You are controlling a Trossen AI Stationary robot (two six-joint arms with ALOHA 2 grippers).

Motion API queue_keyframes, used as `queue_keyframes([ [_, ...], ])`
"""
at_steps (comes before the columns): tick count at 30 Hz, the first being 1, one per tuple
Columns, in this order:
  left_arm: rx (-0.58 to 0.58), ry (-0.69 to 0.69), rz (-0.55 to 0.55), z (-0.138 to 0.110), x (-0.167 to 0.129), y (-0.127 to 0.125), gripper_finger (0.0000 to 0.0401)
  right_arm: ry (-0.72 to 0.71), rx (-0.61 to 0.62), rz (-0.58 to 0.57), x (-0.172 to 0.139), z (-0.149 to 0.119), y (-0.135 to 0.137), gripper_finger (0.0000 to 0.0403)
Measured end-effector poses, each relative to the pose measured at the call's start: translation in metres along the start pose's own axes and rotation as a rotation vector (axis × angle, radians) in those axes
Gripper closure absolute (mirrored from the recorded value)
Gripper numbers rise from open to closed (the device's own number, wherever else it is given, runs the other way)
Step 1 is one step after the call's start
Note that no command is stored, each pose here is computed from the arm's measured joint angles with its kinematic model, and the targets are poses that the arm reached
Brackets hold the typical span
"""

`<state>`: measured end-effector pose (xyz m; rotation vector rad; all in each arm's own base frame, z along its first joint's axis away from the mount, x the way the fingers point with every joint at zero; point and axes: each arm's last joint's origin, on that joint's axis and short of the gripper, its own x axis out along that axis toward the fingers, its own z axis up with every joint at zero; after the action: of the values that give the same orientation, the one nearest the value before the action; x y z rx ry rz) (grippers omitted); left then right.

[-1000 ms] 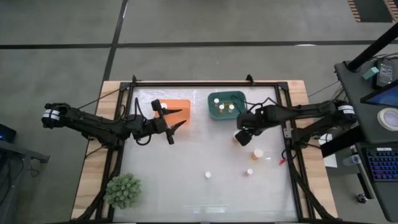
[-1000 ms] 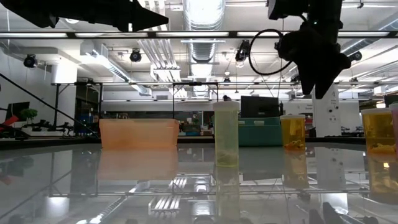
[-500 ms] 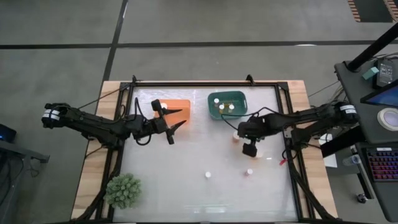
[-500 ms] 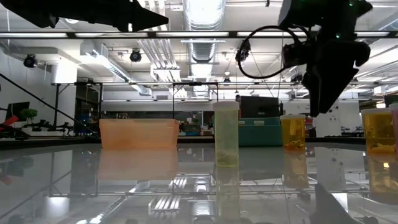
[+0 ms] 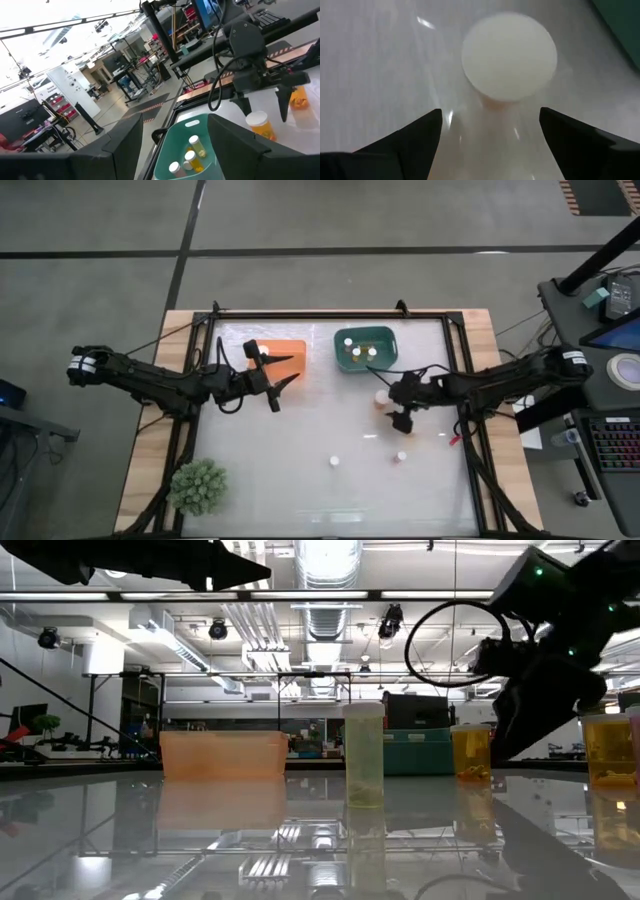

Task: Pick and place medicine bottles into bin by pill shape (circle, oval)
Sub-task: Put the top large orange pill bottle into the orange bin

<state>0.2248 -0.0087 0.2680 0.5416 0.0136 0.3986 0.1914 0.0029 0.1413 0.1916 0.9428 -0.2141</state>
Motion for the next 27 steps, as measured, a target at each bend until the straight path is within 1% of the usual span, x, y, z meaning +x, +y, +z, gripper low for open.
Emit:
queue_keyframes([
  [5, -0.048, -0.002, 0.001, 0.000, 0.000, 0.000, 0.0194, -0.119, -0.038, -0.023, 0.011, -0.010, -0.003, 0.0078],
  [8, -0.068, -0.004, 0.002, 0.000, 0.000, 0.000, 0.0194, -0.185, -0.063, -0.022, 0.013, -0.011, -0.004, 0.0078],
  [14, -0.114, -0.025, 0.014, 0.002, 0.000, 0.002, 0.0194, -0.209, -0.079, -0.020, 0.016, -0.017, -0.005, 0.0078],
  [18, -0.125, -0.039, 0.023, 0.004, 0.000, 0.003, 0.0194, -0.212, -0.086, -0.020, 0.016, -0.017, -0.005, 0.0084],
  [21, -0.130, -0.047, 0.028, 0.005, 0.000, 0.003, 0.0194, -0.214, -0.096, -0.020, 0.016, -0.017, -0.005, 0.0102],
  [27, -0.133, -0.047, 0.028, 0.005, 0.000, 0.003, 0.0194, -0.212, -0.100, -0.012, 0.016, -0.017, -0.005, 0.0170],
])
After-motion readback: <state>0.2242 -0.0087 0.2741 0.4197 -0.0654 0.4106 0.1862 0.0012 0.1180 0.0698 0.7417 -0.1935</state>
